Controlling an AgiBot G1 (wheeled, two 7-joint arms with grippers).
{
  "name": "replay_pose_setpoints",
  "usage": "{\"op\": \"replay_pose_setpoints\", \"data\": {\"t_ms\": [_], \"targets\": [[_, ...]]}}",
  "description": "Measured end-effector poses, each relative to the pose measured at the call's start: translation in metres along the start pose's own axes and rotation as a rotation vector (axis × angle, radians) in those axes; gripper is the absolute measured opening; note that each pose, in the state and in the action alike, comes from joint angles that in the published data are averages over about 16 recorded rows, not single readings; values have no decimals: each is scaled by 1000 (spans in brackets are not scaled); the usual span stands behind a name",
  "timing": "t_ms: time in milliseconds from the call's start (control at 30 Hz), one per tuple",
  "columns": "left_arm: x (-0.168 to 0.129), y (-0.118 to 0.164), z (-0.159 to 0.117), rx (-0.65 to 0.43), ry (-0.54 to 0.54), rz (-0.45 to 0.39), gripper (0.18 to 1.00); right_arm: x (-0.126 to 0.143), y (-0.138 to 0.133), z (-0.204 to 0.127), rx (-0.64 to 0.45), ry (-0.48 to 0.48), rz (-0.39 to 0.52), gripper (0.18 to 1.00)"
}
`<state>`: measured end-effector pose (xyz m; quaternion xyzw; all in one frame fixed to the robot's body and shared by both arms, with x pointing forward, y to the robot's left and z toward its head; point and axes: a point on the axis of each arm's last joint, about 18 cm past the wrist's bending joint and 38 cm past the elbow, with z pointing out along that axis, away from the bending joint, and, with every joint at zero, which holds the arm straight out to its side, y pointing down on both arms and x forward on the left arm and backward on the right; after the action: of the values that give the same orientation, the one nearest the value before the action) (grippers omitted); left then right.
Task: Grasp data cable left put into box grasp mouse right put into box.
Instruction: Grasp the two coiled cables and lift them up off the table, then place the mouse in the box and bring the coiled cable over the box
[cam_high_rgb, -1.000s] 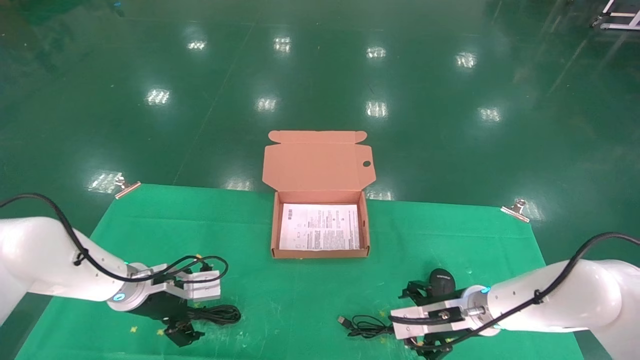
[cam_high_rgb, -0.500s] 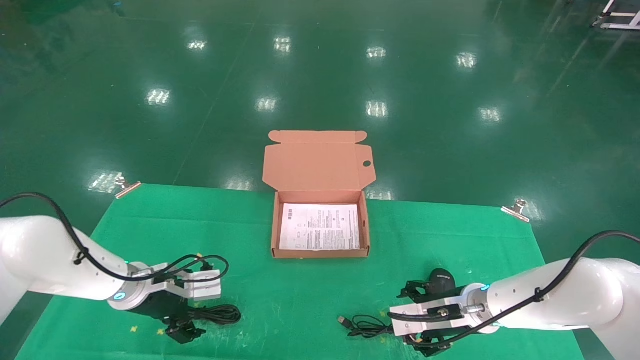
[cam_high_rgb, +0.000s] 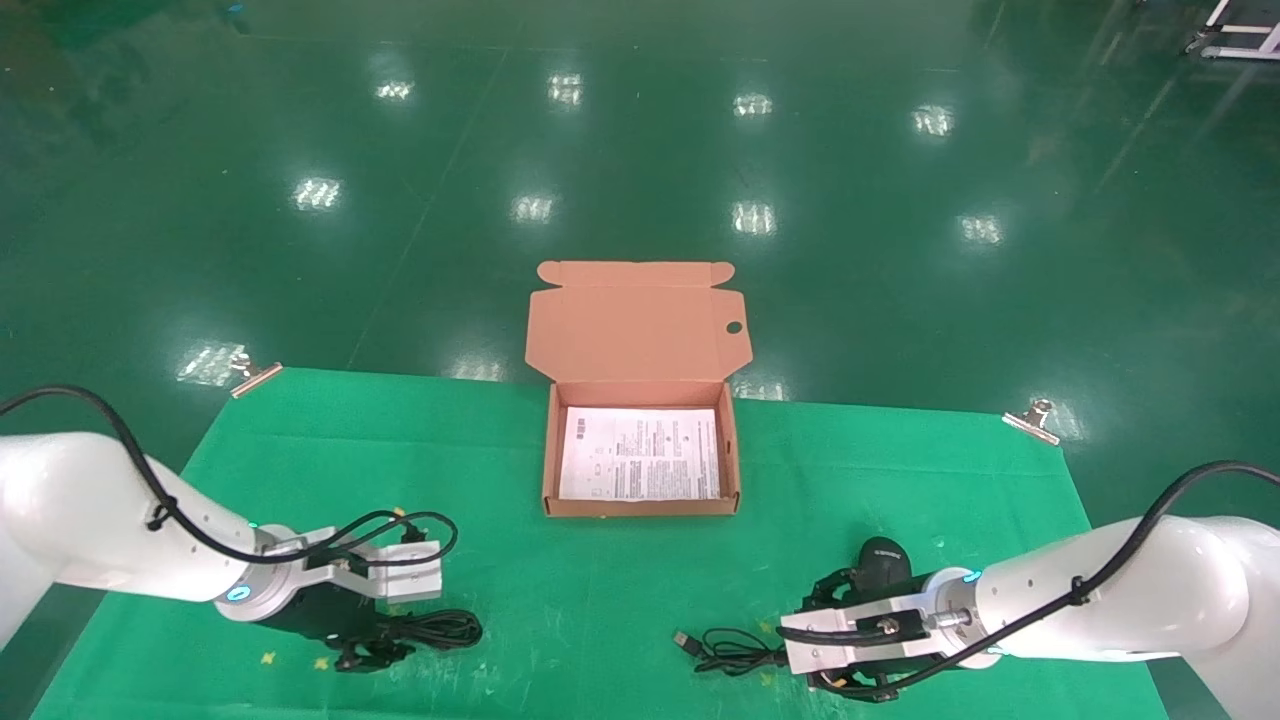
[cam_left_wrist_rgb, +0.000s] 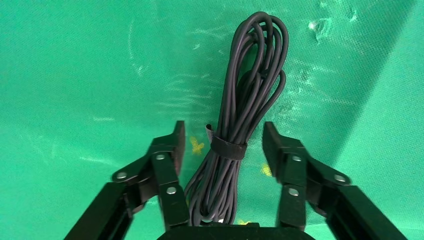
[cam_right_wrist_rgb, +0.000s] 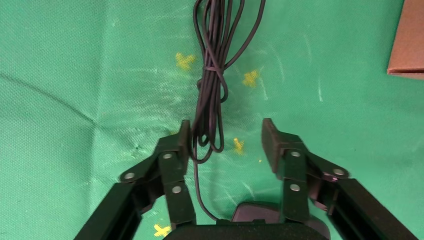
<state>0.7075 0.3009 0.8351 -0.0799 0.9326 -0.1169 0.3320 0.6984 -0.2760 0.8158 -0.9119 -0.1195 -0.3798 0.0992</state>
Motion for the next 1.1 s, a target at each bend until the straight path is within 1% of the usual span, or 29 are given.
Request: {"op": "replay_pose_setpoints", "data": {"t_ms": [133,300,533,700,867,1000,1100], "targets": [[0,0,0,0,0,0,591,0,0,0,0,0,0,576],[0,0,0,0,0,1,477,0,0,0,0,-1,-1,452],[0,0,0,0,1,1,341,0,0,0,-1,-1,-1,327],[0,0,0,0,0,1,291,0,1,-1,-1,-1,1,262],[-3,0,-7,17,-6,8,266,4,5,-8,5,16,27,233],[-10,-1,-19,47,-29,17,257,13,13,-24,12,56,70,222],[-19,-5,-34,78,-62,29,256,25,20,-44,20,109,109,217]]}}
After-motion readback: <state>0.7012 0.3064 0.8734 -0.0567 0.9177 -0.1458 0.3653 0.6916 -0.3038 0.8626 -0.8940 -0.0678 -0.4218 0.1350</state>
